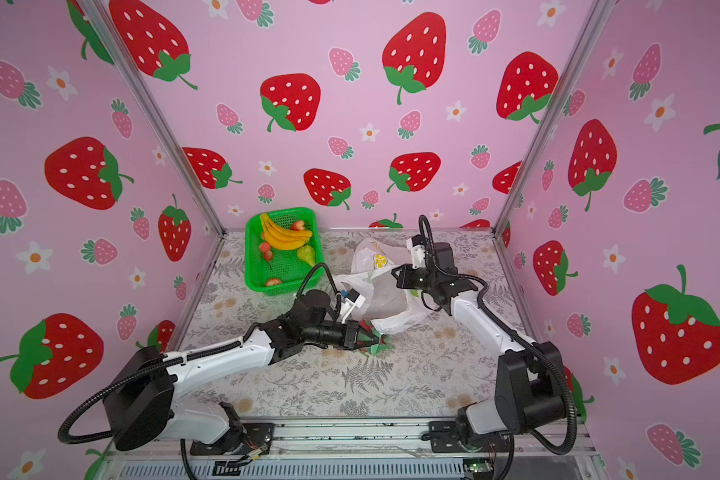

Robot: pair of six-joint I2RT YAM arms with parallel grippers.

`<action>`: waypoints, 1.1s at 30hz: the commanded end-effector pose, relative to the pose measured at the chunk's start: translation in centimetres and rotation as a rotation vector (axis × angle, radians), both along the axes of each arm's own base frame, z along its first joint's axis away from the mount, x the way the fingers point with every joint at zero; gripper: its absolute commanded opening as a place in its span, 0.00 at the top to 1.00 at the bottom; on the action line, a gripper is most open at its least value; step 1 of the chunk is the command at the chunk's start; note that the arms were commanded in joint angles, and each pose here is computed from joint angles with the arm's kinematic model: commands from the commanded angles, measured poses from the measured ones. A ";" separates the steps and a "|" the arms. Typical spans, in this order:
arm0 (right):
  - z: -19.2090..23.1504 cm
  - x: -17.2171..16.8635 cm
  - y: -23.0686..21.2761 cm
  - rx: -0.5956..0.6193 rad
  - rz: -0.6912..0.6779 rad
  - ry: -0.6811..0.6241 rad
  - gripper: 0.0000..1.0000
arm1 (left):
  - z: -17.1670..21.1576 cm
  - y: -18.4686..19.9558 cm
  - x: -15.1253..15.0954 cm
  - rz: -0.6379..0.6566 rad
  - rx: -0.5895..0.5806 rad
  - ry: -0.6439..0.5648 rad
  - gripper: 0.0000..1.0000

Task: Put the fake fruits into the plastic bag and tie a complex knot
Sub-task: 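Lower the dragon fruit into the bag held open by the right gripper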

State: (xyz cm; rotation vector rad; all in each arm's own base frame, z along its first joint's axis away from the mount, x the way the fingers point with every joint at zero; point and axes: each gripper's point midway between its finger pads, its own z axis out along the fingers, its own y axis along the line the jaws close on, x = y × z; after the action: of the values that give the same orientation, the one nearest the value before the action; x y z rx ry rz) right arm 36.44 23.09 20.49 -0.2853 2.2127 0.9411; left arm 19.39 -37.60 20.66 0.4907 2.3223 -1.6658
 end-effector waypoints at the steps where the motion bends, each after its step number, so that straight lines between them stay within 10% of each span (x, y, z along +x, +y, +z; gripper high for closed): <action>1: 1.5 -1.0 0.7 0.083 0.043 -0.009 0.98 | 7.6 -1.7 0.8 -0.068 -0.194 -0.135 1.00; 33: 1.2 -4.5 0.6 -0.026 0.225 -0.068 0.99 | 9.0 4.6 14.6 0.353 -0.293 -0.176 1.00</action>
State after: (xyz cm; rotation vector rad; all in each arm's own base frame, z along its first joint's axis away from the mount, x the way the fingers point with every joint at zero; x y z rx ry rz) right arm 32.09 23.96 21.00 -0.5461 2.1864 1.0363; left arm 34.00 -33.50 24.64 0.0981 2.0566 -1.6269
